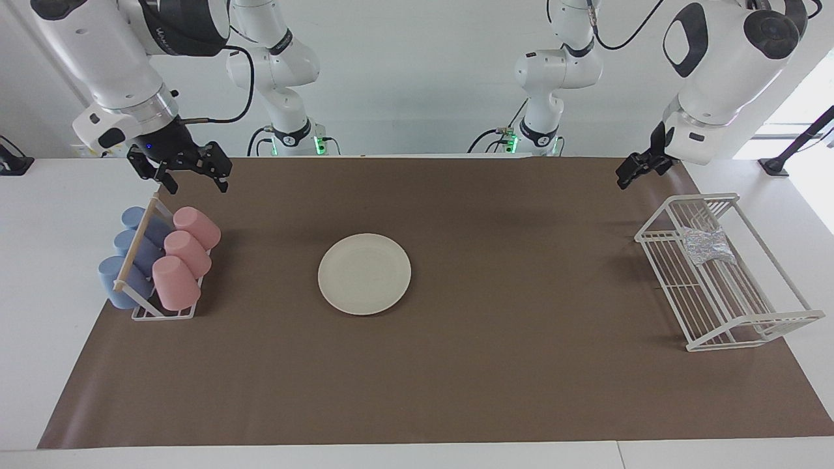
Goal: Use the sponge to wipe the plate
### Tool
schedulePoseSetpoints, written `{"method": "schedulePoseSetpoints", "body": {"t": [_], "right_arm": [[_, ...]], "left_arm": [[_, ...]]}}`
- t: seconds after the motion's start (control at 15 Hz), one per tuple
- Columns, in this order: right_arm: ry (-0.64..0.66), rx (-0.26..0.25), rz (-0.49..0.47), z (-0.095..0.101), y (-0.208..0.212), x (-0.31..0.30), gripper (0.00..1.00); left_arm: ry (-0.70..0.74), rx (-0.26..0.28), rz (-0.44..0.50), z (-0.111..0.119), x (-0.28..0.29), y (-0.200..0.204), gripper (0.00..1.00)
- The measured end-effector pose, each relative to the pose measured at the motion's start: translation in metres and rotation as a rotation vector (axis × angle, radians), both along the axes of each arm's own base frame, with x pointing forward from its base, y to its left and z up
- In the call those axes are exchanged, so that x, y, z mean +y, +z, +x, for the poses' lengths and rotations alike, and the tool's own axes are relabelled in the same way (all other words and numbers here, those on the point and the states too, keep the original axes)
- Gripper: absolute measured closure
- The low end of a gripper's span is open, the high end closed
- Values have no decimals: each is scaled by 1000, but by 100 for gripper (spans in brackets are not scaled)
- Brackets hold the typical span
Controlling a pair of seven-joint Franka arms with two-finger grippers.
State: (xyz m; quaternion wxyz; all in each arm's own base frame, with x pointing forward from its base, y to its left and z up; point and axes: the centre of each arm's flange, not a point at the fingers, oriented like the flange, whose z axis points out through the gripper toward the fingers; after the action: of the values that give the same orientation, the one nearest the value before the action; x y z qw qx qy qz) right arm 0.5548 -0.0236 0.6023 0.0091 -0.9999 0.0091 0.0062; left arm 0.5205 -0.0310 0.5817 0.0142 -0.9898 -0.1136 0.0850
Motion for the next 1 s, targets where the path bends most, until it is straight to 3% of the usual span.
{"method": "schedulePoseSetpoints", "body": {"t": [0.13,0.33,0.53,1.0], "right_arm": [[0,0,-5,0,0,0,0],[1,0,-5,0,0,0,0],[2,0,-5,0,0,0,0],[2,1,-5,0,-1,0,0]], "left_arm": [[-48,7,-26,-8,-5,19,0],[-140,-39,-41,-9,-14,50,0],[-206,-47,-51,-5,-15,46,0],[-202,-71,-52,7,-13,36,0]]}}
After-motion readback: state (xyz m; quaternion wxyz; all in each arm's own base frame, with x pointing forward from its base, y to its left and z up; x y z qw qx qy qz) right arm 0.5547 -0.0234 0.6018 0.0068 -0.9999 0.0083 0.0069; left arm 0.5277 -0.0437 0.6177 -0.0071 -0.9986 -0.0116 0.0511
